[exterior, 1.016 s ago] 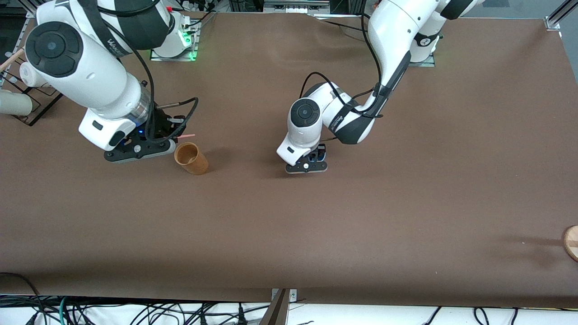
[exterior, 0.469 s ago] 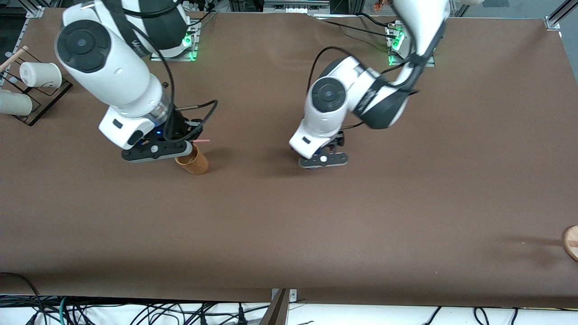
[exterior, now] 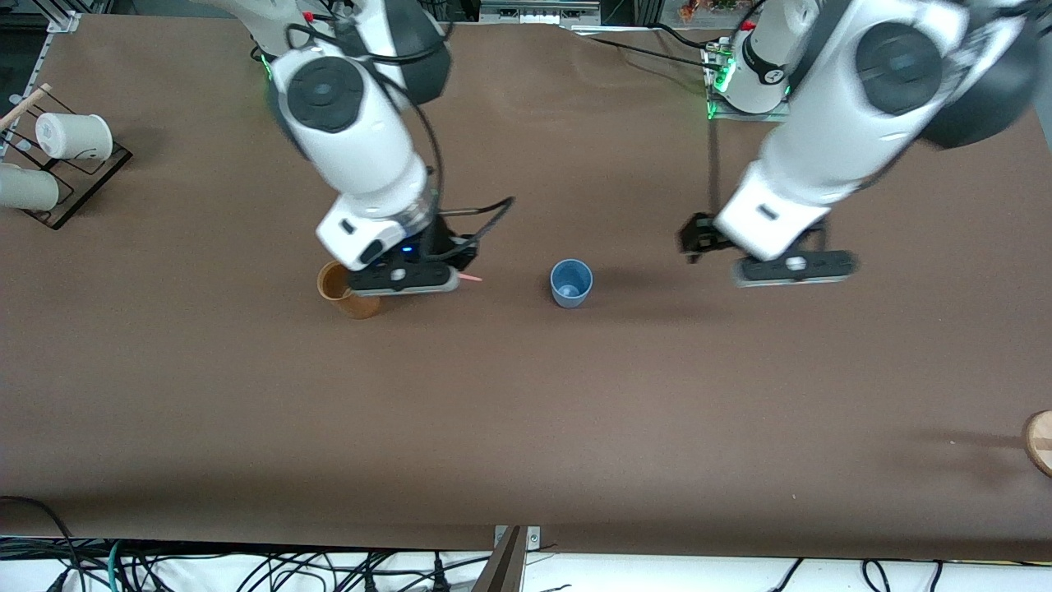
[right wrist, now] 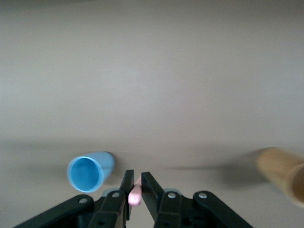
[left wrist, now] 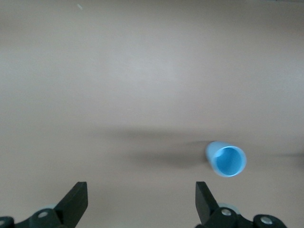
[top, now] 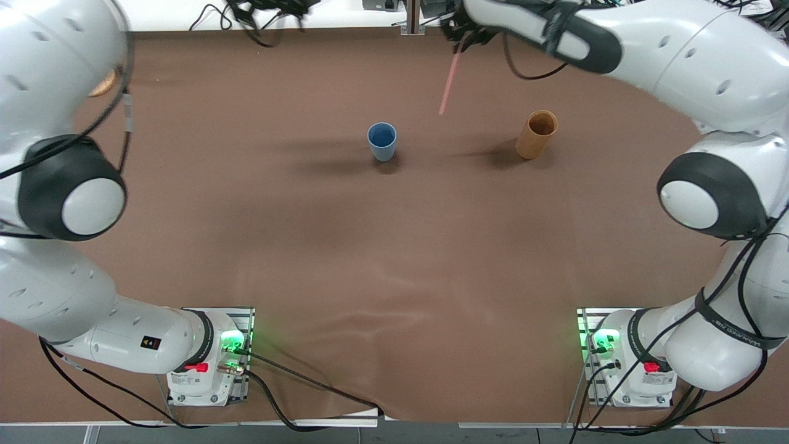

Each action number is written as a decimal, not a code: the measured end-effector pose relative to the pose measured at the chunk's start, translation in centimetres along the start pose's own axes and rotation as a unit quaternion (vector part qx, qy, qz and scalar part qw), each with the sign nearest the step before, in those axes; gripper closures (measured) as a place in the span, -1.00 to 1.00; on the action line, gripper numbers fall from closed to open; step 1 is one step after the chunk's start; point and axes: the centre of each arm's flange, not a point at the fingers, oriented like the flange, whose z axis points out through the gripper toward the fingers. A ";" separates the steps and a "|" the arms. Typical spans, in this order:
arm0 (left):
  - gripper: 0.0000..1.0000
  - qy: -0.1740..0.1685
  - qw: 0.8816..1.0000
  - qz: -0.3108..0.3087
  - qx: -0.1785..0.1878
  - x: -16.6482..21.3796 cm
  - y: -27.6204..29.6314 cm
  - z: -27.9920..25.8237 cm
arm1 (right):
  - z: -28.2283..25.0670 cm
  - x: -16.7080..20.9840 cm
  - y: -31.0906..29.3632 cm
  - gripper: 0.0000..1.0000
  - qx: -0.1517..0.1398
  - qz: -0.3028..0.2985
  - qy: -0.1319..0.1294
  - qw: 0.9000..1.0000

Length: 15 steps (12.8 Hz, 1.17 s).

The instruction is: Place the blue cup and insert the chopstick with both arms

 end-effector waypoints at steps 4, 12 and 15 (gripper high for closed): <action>-1.00 -0.011 0.998 0.058 0.014 0.2 -12.3 -3.0 | 3.1 -2.8 -6.1 0.74 0.024 0.046 0.015 0.999; -1.00 -0.033 0.999 0.020 0.006 -1.7 -18.8 -3.1 | 6.3 -5.0 -8.7 0.74 0.017 0.062 0.008 0.998; -1.00 -0.037 0.999 0.024 0.006 -1.8 -18.4 -2.9 | 8.5 -5.1 -9.0 0.59 0.016 0.061 0.008 0.998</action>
